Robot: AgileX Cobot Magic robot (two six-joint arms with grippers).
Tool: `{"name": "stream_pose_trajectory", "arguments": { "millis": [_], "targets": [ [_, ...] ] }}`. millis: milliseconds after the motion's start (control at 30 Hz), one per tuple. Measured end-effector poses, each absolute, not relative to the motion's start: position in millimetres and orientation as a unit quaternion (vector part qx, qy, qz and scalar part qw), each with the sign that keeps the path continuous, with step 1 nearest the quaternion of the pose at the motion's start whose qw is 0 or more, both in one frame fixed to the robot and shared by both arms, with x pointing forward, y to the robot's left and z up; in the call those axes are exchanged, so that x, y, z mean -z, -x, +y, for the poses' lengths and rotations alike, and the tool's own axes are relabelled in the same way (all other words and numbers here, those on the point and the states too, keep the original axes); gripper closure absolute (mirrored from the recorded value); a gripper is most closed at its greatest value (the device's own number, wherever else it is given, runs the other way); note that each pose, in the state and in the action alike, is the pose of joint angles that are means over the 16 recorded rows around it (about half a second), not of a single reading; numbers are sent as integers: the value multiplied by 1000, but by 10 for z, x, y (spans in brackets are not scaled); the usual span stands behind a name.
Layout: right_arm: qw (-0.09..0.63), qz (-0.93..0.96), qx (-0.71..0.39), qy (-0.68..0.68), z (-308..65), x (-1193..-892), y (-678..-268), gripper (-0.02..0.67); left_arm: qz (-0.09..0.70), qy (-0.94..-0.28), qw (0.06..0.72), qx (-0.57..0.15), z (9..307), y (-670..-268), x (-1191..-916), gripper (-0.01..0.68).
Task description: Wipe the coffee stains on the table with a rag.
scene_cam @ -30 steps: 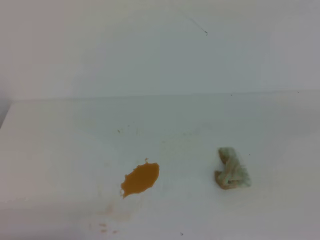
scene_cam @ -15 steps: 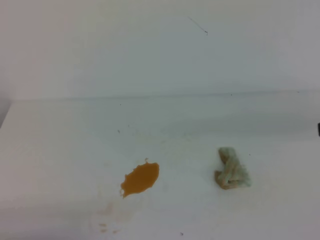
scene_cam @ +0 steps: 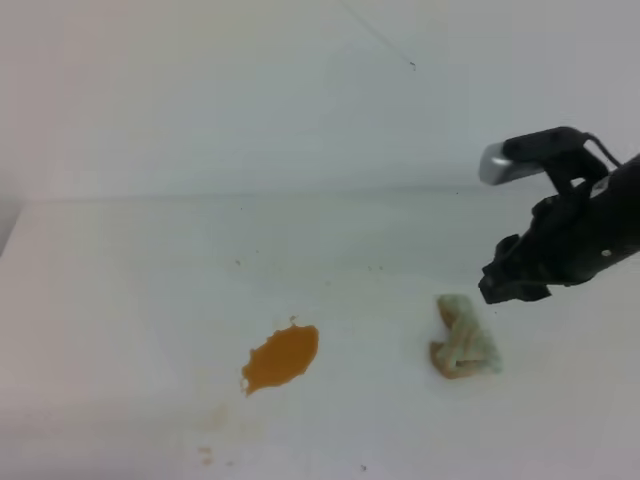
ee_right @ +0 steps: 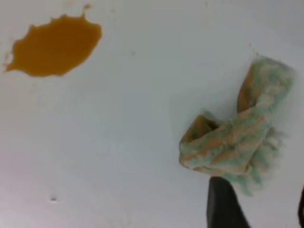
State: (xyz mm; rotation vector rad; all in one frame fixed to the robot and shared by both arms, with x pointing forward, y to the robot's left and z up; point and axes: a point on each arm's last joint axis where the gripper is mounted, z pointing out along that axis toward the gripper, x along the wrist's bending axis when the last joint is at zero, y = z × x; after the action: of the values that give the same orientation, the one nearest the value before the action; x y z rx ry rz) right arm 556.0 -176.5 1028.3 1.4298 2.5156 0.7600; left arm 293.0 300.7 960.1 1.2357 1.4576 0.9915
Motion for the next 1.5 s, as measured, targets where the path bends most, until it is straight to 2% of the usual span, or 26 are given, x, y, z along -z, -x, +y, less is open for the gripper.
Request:
{"name": "stream_pose_trajectory", "arguments": {
  "millis": [200,567,667,833,1000,1167,1500],
  "targets": [
    [77,847,-214,-481,-1539,-9996,-5752,314,596,-505,474,-405,3007,-2930,-9601,675],
    [76,848,-169,-497,-1362,-9464,-5970,309,596,-505,474,-405,3007,-2930,-9601,675],
    [72,849,-158,-499,-1354,-9351,-5995,328,596,-505,474,-405,3007,-2930,-9601,675],
    [68,853,-142,-498,-1350,-9255,-6026,412,596,-505,474,-405,3007,-2930,-9601,675],
    [68,859,-136,-490,-1325,-9320,-6094,509,596,-505,474,-405,3007,-2930,-9601,675],
    [80,863,-149,-475,-1249,-9570,-6216,595,596,-505,474,-405,3007,-2930,-9601,675],
    [132,887,-213,-388,-798,-10200,-6329,620,596,-505,474,-405,3007,-2930,-9601,675]
  ]
}}
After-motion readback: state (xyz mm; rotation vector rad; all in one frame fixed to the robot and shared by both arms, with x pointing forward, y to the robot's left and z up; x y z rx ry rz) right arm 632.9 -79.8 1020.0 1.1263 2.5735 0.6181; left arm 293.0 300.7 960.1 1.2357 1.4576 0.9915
